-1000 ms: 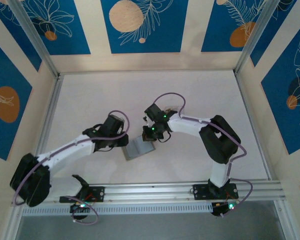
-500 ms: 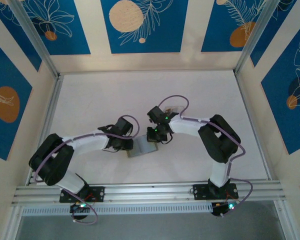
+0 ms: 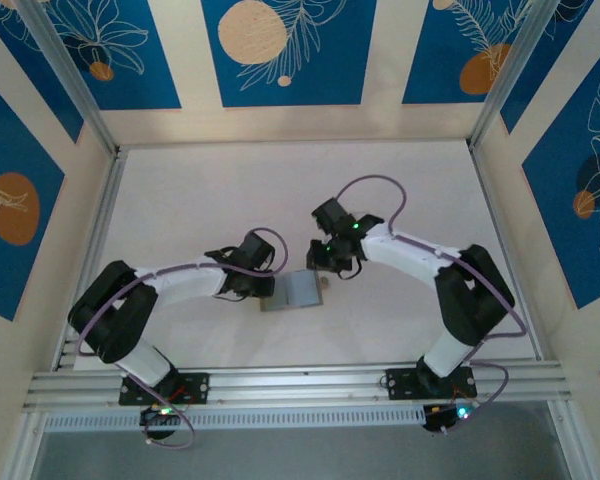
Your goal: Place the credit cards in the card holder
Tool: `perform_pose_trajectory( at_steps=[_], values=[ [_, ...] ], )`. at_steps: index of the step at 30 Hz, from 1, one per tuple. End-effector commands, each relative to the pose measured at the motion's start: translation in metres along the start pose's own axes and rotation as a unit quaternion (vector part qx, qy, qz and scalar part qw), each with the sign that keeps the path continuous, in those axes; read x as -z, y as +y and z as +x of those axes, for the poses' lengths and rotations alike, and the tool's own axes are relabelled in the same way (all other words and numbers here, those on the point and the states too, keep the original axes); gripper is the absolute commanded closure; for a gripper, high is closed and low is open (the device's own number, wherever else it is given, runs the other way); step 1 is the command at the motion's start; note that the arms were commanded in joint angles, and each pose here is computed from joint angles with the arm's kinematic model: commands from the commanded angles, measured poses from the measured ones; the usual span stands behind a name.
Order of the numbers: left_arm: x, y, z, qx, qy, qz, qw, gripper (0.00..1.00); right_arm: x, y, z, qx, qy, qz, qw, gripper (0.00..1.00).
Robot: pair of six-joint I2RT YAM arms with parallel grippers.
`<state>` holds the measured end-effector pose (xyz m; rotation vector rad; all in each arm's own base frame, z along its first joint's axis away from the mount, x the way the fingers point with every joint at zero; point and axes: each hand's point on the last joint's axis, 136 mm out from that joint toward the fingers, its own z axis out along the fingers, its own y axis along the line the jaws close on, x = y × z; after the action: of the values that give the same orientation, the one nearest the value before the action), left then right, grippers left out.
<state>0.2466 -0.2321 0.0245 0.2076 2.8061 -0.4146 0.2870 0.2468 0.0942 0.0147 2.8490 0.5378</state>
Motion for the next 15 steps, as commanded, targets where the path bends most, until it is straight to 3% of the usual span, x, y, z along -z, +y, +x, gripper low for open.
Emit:
perform_pose_trajectory(
  at_steps=[1,8,15],
  values=[
    [-0.006,0.004,0.015,-0.016,0.026,-0.018,0.999,0.82,0.039,-0.027,-0.031,-0.004,-0.044,0.056,0.997,0.71],
    [-0.009,0.003,0.024,-0.011,0.029,-0.004,1.000,0.83,0.053,-0.072,-0.087,-0.045,-0.068,0.110,0.991,0.76],
    [-0.017,0.000,0.031,-0.018,0.027,0.009,0.999,0.83,0.036,-0.092,-0.117,-0.059,-0.046,0.114,0.991,0.75]
  ],
)
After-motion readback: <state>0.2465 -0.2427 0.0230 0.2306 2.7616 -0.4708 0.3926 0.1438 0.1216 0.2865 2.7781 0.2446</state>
